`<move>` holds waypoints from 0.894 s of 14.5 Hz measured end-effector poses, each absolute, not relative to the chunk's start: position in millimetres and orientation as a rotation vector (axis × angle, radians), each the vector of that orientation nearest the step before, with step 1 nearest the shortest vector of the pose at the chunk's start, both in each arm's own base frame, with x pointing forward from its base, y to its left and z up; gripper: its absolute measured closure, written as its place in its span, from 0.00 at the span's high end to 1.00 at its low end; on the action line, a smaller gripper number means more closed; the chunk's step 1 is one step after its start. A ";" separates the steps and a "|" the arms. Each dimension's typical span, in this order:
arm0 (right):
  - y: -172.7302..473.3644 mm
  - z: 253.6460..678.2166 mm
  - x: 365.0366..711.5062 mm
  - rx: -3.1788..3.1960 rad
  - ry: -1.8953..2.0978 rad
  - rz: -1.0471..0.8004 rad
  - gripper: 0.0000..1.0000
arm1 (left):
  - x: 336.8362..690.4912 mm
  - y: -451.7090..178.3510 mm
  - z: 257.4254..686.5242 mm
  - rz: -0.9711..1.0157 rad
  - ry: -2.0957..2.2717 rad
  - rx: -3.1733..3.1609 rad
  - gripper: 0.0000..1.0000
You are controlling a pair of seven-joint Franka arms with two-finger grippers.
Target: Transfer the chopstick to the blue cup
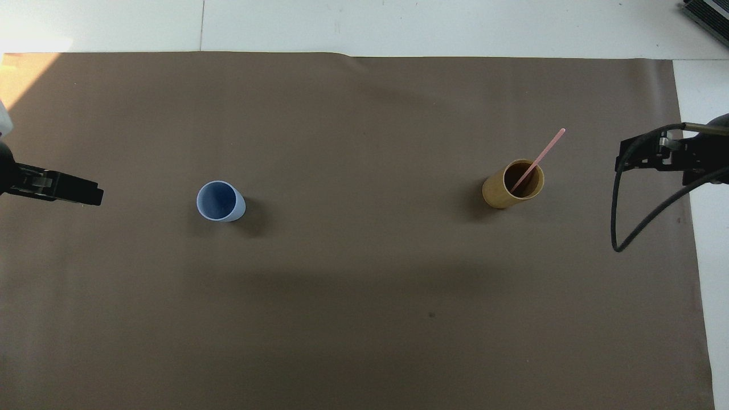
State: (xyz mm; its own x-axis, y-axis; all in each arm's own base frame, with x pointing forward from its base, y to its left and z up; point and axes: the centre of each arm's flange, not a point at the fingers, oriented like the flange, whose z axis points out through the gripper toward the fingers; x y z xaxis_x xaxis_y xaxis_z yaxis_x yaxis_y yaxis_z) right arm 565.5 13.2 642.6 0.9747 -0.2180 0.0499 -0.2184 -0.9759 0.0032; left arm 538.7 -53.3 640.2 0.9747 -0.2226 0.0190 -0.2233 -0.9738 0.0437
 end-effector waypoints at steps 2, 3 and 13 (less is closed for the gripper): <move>13.2 642.6 565.5 3.113 -0.344 0.077 1.00 | 538.9 -53.3 640.1 0.023 -0.347 3.076 1.00; 13.2 642.6 565.5 3.113 -0.344 0.077 1.00 | 538.9 -53.3 639.8 0.022 -0.347 3.077 1.00; 13.2 642.6 565.5 3.113 -0.344 0.077 1.00 | 544.7 -53.7 628.7 0.055 -0.343 3.077 1.00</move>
State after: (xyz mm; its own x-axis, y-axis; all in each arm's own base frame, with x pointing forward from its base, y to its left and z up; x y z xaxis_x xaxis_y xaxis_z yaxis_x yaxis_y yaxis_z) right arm 565.5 13.2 642.6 0.9747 -0.2180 0.0499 -0.2184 -0.9759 0.0032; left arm 544.7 -53.7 628.7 0.9749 -0.2190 0.0405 -0.2206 -0.9745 0.0409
